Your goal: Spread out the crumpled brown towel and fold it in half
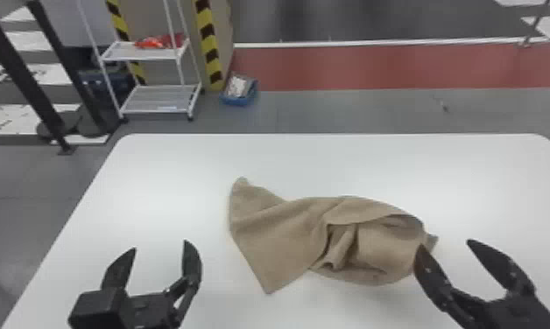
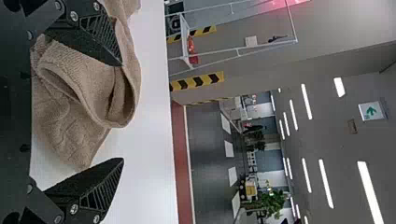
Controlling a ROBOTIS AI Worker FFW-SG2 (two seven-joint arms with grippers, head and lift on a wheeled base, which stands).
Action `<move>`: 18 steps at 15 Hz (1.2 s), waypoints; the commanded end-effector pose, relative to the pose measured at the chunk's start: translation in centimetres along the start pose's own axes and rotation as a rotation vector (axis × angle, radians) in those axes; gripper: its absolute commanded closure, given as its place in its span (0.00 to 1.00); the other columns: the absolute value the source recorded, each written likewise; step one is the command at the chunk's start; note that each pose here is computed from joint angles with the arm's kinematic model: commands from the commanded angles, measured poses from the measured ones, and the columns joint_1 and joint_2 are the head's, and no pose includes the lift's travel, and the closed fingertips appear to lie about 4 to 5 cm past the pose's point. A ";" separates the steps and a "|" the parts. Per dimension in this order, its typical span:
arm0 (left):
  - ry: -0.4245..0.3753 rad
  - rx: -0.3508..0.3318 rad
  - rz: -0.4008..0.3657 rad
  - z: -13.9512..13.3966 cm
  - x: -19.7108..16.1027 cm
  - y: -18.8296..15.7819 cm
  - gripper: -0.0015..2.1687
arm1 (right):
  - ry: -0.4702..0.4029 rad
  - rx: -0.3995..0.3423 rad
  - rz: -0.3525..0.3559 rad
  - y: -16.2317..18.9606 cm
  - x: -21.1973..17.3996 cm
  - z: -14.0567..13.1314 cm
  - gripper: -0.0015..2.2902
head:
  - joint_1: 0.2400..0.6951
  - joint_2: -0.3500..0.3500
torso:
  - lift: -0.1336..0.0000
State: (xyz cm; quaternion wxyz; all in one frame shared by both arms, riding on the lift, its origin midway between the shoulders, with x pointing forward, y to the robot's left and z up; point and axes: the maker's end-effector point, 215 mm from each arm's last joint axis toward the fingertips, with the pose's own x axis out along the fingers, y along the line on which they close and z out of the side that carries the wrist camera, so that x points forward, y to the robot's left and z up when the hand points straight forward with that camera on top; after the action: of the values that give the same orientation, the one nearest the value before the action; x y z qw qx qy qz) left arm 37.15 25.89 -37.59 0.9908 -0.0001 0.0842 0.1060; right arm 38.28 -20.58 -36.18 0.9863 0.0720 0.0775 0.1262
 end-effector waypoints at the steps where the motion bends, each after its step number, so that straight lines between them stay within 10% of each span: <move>1: 0.001 0.000 0.000 0.0 0.0 0.0 0.09 | 0.001 -0.001 -0.001 -0.1 0.0 0.0 0.07 | 1.00 0.62 | 0.07; 18: -0.001 0.005 -0.001 0.1 -0.2 0.2 0.09 | 0.122 0.054 0.066 -9.2 2.1 -3.3 0.08 | 1.00 0.49 | 0.07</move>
State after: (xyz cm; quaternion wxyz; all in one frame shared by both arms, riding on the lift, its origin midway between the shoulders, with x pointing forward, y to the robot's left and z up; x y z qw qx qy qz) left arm 36.91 26.07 -37.41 0.9908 0.0021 0.0838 0.1062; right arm 41.03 -27.41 -40.33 0.9737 0.0825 0.1276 0.1698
